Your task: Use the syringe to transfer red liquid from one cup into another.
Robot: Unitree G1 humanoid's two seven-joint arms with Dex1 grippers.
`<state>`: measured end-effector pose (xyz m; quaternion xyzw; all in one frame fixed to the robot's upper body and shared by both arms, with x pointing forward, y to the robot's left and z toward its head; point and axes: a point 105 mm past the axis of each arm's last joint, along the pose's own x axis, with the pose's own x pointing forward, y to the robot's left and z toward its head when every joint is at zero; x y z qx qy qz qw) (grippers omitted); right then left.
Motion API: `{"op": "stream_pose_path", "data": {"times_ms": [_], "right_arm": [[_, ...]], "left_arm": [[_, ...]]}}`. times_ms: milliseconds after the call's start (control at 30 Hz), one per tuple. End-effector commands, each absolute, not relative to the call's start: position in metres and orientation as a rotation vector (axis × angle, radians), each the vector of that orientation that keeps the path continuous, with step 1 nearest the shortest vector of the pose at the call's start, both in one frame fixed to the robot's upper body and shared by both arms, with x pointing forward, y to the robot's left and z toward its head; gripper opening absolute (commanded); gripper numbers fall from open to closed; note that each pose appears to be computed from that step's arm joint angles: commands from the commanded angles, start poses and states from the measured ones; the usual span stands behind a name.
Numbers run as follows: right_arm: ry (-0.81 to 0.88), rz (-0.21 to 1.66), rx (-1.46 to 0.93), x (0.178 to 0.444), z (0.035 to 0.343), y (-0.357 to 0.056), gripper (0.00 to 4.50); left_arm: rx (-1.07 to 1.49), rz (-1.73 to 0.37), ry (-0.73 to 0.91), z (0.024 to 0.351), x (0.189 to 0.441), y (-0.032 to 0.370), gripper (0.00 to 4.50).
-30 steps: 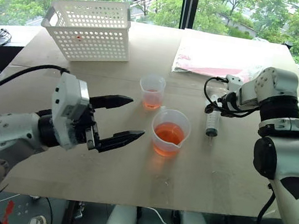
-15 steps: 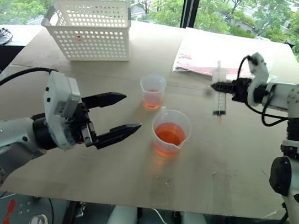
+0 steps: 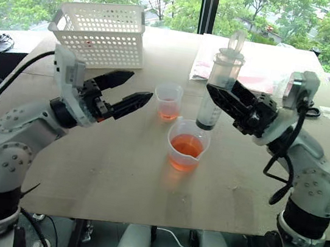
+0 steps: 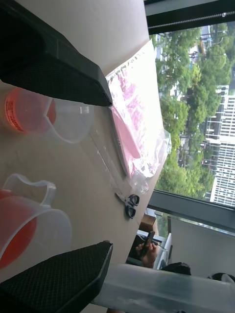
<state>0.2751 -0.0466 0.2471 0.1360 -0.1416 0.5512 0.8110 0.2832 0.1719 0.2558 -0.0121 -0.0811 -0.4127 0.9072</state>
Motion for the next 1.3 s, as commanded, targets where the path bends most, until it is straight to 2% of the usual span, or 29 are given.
{"op": "stream_pose_path", "data": {"times_ms": [33, 200, 333, 400, 467, 700, 1000, 1300], "right_arm": [[-0.393, 1.213, 0.180, 0.271, 0.234, -0.034, 1.46], [-0.385, 1.222, 0.165, 0.273, 0.211, -0.028, 1.46], [-0.337, 1.242, 0.092, 0.274, 0.178, -0.030, 1.46], [-0.335, 1.247, 0.087, 0.274, 0.174, -0.030, 1.46], [-0.327, 1.259, 0.082, 0.274, 0.170, -0.028, 1.46], [-0.340, 1.249, 0.067, 0.280, 0.169, -0.027, 1.46], [-0.359, 1.246, 0.073, 0.281, 0.175, -0.026, 1.46], [-0.358, 1.248, 0.098, 0.280, 0.178, -0.027, 1.46]], "left_arm": [[0.022, -0.899, -0.201, 0.263, 0.284, 0.164, 4.50], [0.080, -0.909, -0.206, 0.269, 0.290, 0.160, 4.50], [0.200, -0.934, -0.226, 0.286, 0.303, 0.143, 4.50], [0.250, -0.912, -0.217, 0.288, 0.308, 0.141, 4.50], [0.297, -0.985, -0.216, 0.289, 0.306, 0.131, 4.50], [0.342, -1.136, -0.204, 0.287, 0.300, 0.116, 4.50], [0.413, -1.232, -0.179, 0.281, 0.295, 0.112, 4.50], [0.429, -1.189, -0.126, 0.268, 0.296, 0.131, 4.50]]}}
